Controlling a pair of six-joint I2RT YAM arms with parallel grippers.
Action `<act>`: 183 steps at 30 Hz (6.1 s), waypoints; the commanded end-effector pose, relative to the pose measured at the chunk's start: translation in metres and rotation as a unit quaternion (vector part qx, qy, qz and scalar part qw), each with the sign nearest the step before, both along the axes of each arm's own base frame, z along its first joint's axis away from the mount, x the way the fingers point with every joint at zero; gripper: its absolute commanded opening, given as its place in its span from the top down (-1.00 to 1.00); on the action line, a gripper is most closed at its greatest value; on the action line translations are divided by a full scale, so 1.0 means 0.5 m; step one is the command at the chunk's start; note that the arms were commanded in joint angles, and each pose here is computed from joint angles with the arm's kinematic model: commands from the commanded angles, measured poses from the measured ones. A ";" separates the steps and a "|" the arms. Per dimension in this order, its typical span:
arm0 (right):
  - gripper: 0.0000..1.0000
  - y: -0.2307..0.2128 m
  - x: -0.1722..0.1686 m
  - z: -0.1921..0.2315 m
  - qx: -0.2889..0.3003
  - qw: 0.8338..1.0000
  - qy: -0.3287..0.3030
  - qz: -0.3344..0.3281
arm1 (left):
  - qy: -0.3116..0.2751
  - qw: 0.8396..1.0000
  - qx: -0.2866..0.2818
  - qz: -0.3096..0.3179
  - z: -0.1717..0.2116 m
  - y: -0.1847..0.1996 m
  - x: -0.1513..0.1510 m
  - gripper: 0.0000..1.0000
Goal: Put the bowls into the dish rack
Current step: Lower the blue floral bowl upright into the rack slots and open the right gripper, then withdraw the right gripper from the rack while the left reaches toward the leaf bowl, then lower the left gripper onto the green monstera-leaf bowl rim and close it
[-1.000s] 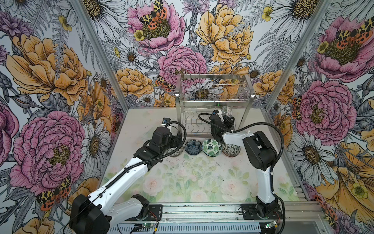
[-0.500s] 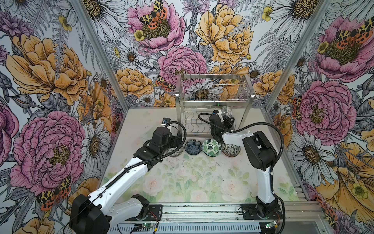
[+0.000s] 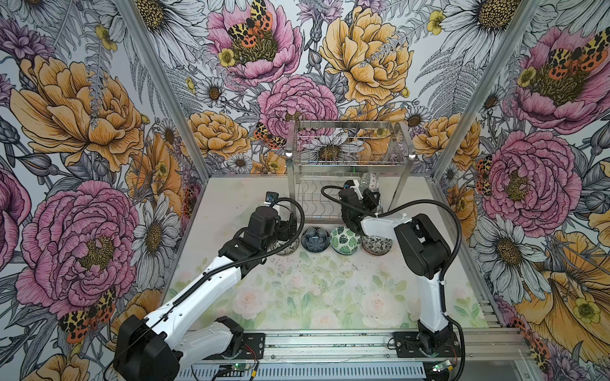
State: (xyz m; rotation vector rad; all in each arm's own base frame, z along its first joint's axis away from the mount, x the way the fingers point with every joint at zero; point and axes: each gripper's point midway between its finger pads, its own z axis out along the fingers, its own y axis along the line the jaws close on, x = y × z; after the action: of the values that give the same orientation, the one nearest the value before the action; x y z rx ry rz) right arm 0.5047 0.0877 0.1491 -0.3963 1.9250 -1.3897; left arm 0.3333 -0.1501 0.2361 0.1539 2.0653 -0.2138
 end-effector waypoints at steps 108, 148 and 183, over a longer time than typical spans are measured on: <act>-0.95 0.068 -0.259 0.247 0.531 0.811 -0.032 0.244 | 0.169 0.972 -0.026 -0.162 -0.235 -0.370 0.006 -0.53; -0.94 0.064 -0.258 0.241 0.526 0.815 -0.030 0.241 | 0.211 0.969 0.023 -0.129 -0.312 -0.369 0.033 0.51; -0.94 0.065 -0.256 0.239 0.524 0.816 -0.027 0.242 | 0.154 0.981 0.020 -0.113 -0.207 -0.353 0.056 1.00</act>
State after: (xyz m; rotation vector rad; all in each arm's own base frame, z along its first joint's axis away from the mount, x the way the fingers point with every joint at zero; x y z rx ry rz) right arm 0.3744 0.1201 0.2597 -0.2487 2.0385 0.0746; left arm 0.3538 -0.3357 0.1029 0.4250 2.4364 -0.4078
